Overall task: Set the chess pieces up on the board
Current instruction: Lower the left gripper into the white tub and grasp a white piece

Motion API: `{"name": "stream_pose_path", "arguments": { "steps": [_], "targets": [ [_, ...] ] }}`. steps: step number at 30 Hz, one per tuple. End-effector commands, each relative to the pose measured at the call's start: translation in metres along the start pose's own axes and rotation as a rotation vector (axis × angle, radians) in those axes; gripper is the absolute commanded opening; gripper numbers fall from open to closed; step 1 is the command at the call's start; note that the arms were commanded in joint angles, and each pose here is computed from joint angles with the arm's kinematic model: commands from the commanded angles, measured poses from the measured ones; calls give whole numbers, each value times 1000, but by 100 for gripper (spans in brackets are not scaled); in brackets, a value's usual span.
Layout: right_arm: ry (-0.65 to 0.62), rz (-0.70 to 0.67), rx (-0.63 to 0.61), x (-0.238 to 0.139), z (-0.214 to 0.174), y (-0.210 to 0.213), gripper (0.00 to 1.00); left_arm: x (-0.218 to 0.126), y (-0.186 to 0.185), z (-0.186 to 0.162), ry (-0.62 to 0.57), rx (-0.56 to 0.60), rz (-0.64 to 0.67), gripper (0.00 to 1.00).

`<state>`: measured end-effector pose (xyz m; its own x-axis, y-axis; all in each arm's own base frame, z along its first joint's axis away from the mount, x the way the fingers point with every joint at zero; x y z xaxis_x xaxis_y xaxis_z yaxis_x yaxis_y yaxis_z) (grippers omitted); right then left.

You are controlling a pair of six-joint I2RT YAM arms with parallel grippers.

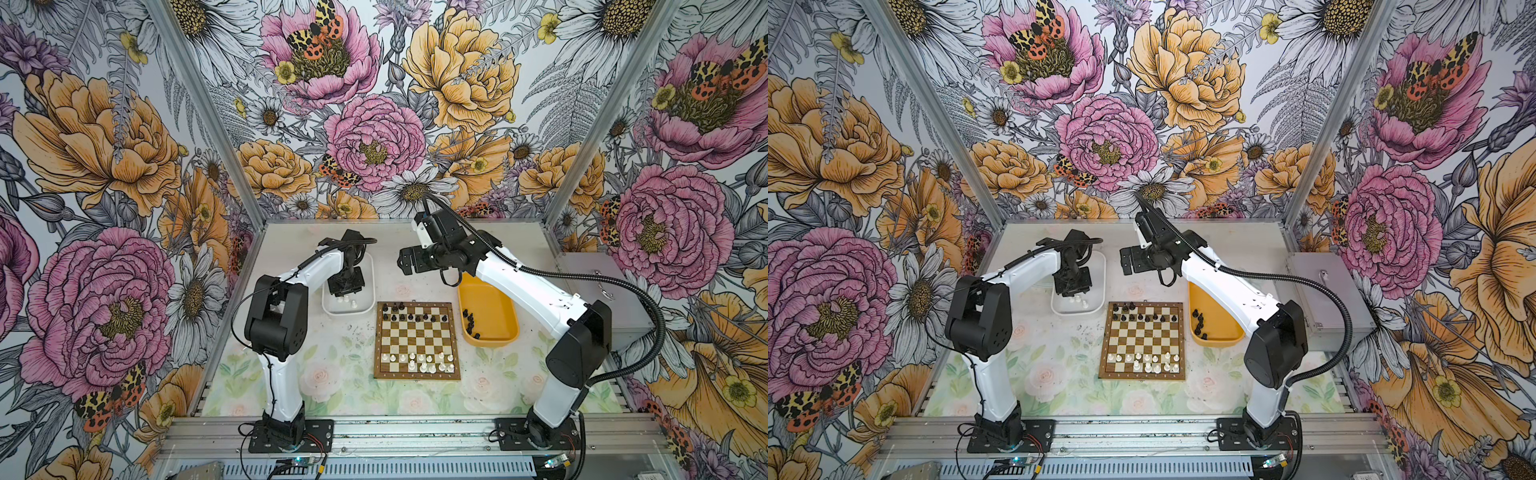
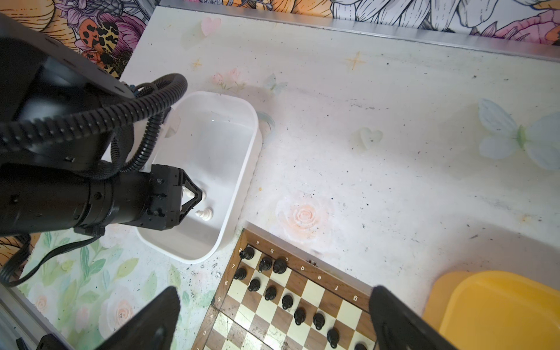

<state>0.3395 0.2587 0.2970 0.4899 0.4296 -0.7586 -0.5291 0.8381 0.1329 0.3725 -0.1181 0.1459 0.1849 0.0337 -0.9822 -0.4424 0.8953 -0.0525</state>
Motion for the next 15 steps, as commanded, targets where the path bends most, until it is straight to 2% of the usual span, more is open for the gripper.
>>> {"name": "stream_pose_path", "arguments": {
  "steps": [1,15],
  "targets": [
    [-47,-22,-3,-12,4,-4,100,13,3,2,9,-15,13,39],
    [-46,-33,7,-15,-1,-6,100,20,8,5,10,-19,38,36]
  ]
}}
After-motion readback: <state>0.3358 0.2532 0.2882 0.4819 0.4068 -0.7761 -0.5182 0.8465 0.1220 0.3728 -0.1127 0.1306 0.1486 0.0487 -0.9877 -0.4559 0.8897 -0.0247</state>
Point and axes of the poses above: each gripper's point midway between its finger pads, its own x axis out along the fingers, its own y axis along the line the jaws close on, z = x × y, the point moved 8 cm from there along -x, back along the fingers, and after that the axes turned 10 degrees about -x, right-handed, at the moved point
